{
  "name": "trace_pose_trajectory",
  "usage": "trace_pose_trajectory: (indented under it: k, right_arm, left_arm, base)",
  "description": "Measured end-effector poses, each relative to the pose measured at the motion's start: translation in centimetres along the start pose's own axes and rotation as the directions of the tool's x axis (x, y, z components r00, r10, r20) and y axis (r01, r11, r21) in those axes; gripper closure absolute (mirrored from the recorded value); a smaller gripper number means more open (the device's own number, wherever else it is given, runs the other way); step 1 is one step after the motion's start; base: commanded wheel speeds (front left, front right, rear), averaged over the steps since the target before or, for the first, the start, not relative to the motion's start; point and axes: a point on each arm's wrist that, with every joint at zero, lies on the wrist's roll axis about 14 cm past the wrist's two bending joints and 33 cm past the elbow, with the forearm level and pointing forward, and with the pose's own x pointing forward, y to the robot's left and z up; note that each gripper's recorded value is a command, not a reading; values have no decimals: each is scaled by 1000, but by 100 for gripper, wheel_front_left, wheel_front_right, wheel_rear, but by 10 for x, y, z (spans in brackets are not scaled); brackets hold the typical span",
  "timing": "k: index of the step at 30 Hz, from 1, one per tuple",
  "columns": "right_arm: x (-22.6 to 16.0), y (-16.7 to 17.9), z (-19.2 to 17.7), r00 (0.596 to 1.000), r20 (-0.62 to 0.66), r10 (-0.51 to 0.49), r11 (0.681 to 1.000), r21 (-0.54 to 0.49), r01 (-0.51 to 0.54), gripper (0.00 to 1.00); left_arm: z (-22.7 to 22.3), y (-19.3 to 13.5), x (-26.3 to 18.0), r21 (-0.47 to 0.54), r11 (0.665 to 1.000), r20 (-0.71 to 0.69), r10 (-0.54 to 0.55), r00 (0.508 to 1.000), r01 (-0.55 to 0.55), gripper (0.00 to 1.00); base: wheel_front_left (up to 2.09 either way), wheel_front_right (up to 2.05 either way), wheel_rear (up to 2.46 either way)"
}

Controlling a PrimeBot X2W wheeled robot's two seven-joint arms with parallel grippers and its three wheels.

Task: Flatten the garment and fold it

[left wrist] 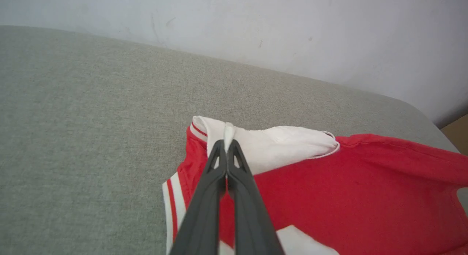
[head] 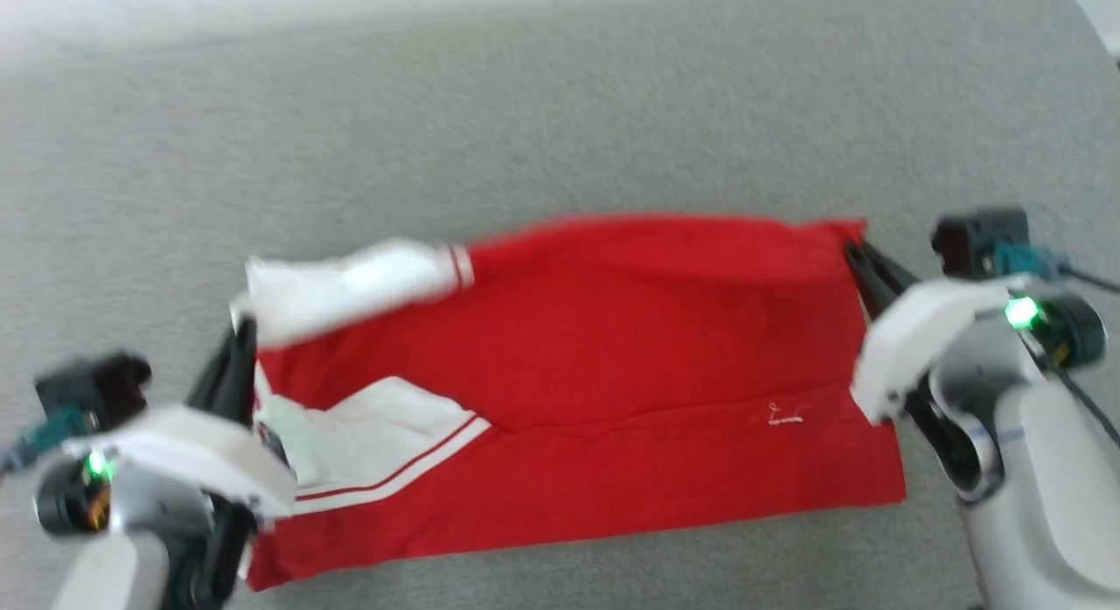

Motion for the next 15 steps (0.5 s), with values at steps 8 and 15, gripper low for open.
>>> trace_pose_trajectory:
  k: [8, 15]
  right_arm:
    - [-22, -6, -32, 992, -124, -4, 998, -66, -5, 100]
    - [-33, -8, -64, 961, -275, -5, 987, -154, -39, 100]
  left_arm:
    - [-33, 18, -55, -59, 995, -91, 72, 993, -77, 100]
    - [-67, 24, -78, -83, 990, -193, 93, 977, -110, 100]
  base:
    - [0, 0, 0]
    - [0, 0, 0]
